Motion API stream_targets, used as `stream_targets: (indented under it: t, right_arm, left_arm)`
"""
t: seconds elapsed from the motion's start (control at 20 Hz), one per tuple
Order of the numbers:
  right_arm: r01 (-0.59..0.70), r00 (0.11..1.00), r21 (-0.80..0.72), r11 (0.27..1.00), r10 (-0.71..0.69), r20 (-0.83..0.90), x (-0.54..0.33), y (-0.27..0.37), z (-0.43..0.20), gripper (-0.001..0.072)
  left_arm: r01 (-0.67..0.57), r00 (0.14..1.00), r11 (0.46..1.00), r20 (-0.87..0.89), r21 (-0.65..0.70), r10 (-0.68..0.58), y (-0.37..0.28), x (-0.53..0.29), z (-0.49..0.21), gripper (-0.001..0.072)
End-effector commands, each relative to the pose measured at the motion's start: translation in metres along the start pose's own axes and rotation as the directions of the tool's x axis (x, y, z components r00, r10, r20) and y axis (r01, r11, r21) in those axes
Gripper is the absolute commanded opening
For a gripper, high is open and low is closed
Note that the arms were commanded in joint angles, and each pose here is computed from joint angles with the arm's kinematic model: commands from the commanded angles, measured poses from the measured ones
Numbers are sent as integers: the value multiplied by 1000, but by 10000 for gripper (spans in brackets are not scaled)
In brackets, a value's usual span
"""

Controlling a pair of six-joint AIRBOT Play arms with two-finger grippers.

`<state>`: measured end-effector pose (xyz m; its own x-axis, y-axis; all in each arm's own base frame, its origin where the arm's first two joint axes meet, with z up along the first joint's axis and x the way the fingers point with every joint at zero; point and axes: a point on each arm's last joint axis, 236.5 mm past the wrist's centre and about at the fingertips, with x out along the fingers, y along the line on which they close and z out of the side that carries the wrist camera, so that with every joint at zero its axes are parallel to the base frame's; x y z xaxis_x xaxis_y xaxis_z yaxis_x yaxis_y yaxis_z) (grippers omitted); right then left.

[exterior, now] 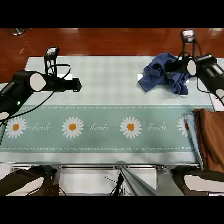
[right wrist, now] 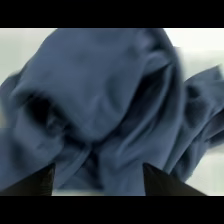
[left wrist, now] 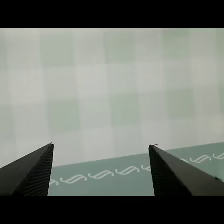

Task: Fold the shirts.

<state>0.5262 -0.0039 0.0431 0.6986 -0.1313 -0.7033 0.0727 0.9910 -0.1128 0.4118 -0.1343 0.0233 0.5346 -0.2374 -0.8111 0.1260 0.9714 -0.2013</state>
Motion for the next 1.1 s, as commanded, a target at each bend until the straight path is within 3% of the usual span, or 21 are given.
stream_targets:
  t: [0.0, 0.3, 0.4, 0.45, 0.5, 0.55, 0.7, 0.8, 0.9, 1.05]
  right_arm:
    - [42, 998, 145, 988, -49, 45, 40, -40, 18, 623]
    - [46, 965, 233, 971, 17, -263, 126, -40, -52, 621]
    - [-1, 945, 245, 970, 81, -318, 136, -23, -68, 588]
    - [-36, 936, 265, 963, 126, -329, 136, -12, -71, 407]
    - [-69, 930, 277, 958, 162, -329, 132, -4, -68, 157]
    - [-105, 923, 280, 954, 198, -329, 125, 3, -61, 20]
    - [-168, 942, 204, 964, 218, -254, 81, 1, 4, 20]
    - [-212, 972, 184, 960, 227, -64, 22, -5, 82, 19]
    - [-284, 951, 177, 942, 254, 174, -65, -7, 158, 19]
    - [-371, 847, 85, 925, 299, 440, -197, -5, 220, 19]
  left_arm:
    - [8, 997, 1000, 78, 0, -8, -1, 5, 19, 704]
    - [2, 999, 1000, 47, -3, -2, 1, 14, 11, 703]
    - [-2, 1000, 1000, 21, -4, 2, 2, 16, 5, 703]
    - [-4, 1000, 1000, 5, -4, 4, 3, 15, 1, 703]
    - [-9, 999, 1000, -31, 9, 9, 4, 15, -7, 703]
    - [-13, 996, 998, -84, 63, 18, 7, 14, -19, 703]
    - [-30, 957, 994, -284, 105, 59, 31, -8, -57, 703]
    - [-52, 946, 996, -315, 76, 74, 49, -36, -63, 703]
    - [-36, 968, 999, -249, 32, 43, 46, -67, -56, 703]
    - [126, 991, 991, -42, -42, -128, 1, -110, -52, 703]
